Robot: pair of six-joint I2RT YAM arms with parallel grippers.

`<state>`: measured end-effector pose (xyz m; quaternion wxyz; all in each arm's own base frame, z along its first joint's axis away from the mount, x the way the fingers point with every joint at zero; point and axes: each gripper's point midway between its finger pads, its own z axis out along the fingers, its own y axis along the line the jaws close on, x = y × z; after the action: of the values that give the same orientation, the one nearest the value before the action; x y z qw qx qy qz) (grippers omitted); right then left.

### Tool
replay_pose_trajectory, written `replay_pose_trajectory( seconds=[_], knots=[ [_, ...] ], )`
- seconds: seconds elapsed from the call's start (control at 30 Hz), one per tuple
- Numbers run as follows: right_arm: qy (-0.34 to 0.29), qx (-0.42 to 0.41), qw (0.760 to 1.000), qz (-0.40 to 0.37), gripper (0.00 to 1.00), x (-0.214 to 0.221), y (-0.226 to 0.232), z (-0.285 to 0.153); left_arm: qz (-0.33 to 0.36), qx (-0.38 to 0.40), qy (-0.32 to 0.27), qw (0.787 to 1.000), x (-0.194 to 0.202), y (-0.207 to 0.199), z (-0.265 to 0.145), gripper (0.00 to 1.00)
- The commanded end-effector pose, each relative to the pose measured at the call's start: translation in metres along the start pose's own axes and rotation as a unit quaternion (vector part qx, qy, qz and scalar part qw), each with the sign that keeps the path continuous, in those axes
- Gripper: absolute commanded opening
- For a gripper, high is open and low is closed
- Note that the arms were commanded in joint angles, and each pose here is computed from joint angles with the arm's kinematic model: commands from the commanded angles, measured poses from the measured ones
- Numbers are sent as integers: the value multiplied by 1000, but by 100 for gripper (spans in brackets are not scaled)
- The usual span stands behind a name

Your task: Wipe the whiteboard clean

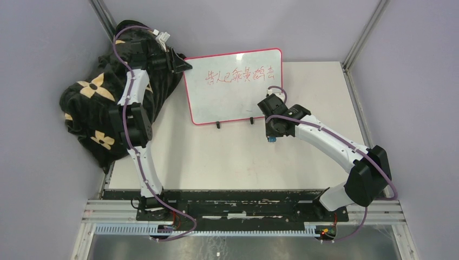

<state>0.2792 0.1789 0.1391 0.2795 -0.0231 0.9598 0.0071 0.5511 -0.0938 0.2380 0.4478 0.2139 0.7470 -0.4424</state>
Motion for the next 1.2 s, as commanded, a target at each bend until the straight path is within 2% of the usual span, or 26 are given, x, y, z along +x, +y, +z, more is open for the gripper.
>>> replay_pose_trajectory(
  seconds=[0.0,0.37,0.47,0.67,0.77,0.93,1.17],
  knots=[
    [-24,4,1000,11,1,-12,-1,-5,22,21,-15,999,-20,-13,-2,49],
    [-21,-1,1000,5,1,-18,5,-3,17,23,-12,1000,-16,-11,-2,37],
    [-21,-1,1000,4,1,-19,7,-2,15,26,-12,999,-15,-11,-2,31],
    [-26,-1,1000,0,1,-25,9,-2,10,24,-10,1000,-12,-8,-4,11],
    [-32,4,999,-10,1,-33,10,-3,7,23,-8,1000,-10,-6,-5,6],
    [-48,13,998,-41,1,-64,18,-2,4,16,-2,1000,-5,-2,-8,3],
    [-100,3,993,-63,1,-137,46,-1,4,8,8,1000,4,2,-11,3]
  ],
)
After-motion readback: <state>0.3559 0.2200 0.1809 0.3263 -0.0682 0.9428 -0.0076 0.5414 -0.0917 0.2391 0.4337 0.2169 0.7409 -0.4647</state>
